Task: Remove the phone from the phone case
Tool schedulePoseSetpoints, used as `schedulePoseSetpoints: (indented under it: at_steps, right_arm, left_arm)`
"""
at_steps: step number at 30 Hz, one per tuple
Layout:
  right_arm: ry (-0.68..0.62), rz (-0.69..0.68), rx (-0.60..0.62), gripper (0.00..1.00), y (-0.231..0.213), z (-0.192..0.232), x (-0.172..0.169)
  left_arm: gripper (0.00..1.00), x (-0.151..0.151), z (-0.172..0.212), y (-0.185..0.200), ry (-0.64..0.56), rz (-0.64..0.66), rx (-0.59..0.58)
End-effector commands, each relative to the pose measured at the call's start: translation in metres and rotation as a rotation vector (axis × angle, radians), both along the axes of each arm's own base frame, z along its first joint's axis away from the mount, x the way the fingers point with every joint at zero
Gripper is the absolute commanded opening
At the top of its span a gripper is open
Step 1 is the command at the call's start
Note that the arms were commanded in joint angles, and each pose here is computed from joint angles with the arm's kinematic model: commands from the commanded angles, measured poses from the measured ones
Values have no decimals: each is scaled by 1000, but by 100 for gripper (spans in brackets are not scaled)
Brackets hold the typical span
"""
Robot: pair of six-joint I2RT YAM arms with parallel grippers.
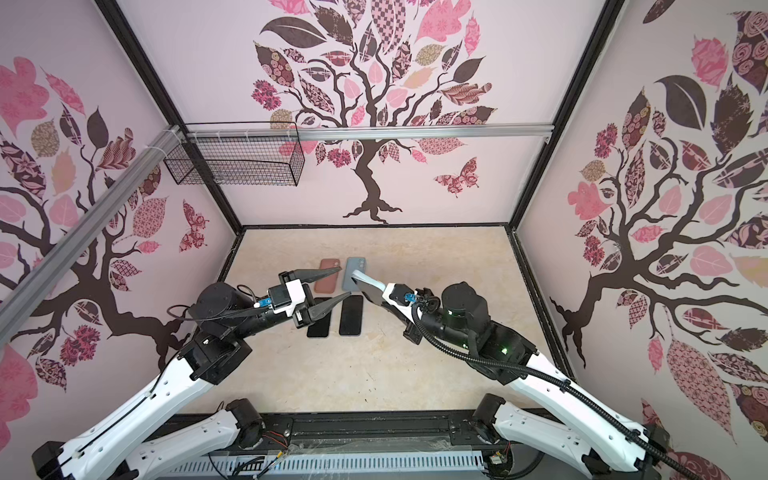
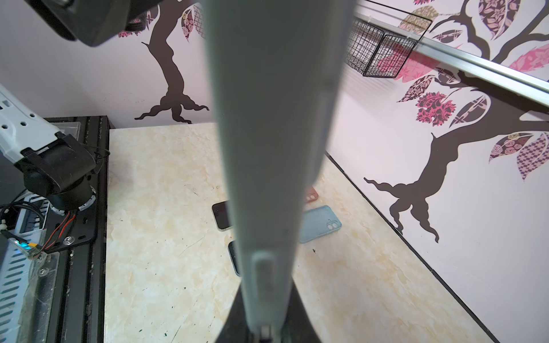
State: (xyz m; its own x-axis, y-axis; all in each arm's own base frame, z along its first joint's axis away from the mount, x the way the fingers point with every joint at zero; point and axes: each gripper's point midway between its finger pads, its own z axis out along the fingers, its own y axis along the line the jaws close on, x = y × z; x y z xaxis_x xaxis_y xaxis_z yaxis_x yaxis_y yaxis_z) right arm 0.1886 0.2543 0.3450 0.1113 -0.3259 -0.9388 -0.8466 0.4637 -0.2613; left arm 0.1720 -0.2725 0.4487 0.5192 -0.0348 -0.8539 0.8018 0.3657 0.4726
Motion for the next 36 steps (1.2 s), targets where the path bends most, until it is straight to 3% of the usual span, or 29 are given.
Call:
schedulePoseSetpoints:
  at_steps: [1, 16, 36]
  right_arm:
    - [-61, 10, 93, 0, -1, 33, -3]
    - [-55, 30, 90, 0, 2, 32, -6]
    - [-65, 200, 58, 0, 15, 29, -30]
  left_arm:
    - [48, -4, -9, -6, 11, -47, 21]
    - [39, -7, -14, -12, 12, -88, 45]
    - [38, -3, -44, -25, 86, -137, 156]
